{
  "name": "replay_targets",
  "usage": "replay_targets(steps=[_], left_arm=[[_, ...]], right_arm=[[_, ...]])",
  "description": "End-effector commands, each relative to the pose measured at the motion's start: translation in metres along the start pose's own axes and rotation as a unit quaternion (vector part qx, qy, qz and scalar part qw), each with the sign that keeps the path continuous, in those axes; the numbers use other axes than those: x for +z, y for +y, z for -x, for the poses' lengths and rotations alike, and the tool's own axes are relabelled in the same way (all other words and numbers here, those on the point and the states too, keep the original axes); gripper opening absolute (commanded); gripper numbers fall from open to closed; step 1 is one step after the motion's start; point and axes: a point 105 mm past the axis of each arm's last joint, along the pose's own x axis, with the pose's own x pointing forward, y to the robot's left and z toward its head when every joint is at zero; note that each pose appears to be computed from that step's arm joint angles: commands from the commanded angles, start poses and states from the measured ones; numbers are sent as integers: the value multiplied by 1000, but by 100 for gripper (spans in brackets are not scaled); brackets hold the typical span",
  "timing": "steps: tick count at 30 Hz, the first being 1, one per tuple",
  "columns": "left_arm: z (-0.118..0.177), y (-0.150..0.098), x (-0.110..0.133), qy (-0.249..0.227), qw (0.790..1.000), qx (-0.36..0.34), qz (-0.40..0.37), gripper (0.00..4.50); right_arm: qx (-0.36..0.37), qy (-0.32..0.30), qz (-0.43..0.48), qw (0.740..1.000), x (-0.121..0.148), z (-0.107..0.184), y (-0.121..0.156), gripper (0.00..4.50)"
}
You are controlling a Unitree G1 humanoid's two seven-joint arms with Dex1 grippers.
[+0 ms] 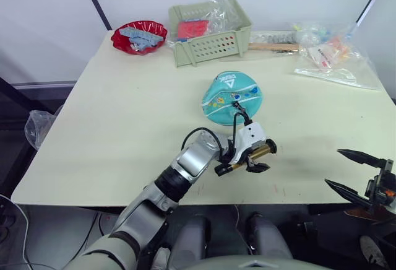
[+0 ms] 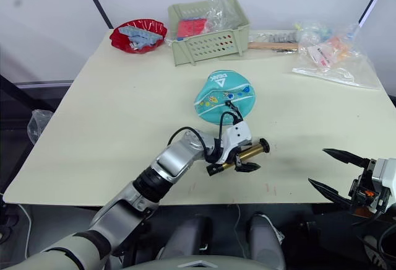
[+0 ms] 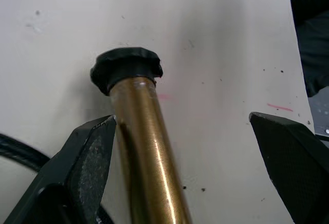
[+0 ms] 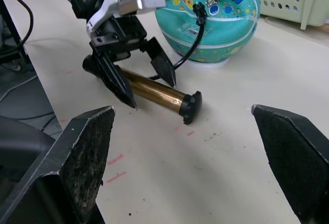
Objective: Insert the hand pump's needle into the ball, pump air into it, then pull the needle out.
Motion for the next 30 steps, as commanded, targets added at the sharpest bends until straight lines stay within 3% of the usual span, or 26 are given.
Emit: replay_targets(steps=[1,6,12,15,16,18,19,21,30], left_arm=[[2,7,3,12,1000,21,-10,436],[3,8,-11,48,998,26,-20,436],[1,3,-17,59,998,18,-14,436],[0,6,-15,53,998,25,-13,361],[0,6,-14,52,998,26,-16,300],[0,7,-10,45,998,26,-21,235],[0,7,-8,39,999,24,-21,181],[1,8,-4,28,999,23,-20,123],[14,14,17,-58,997,19,-39,110]], right_arm=[[-4,-7,14,1000,5,1,-1,450],[-3,-7,17,1000,3,1,-1,450],[-2,-8,19,1000,3,-1,-1,450],[-3,-8,19,1000,2,-1,-1,450],[-3,-8,19,1000,2,-2,-1,450],[-4,-9,18,1000,2,-2,-1,450],[-4,-9,16,1000,2,-3,-1,450],[-3,-6,10,1000,1,-5,0,450],[-88,-74,-54,992,27,-30,-15,450]])
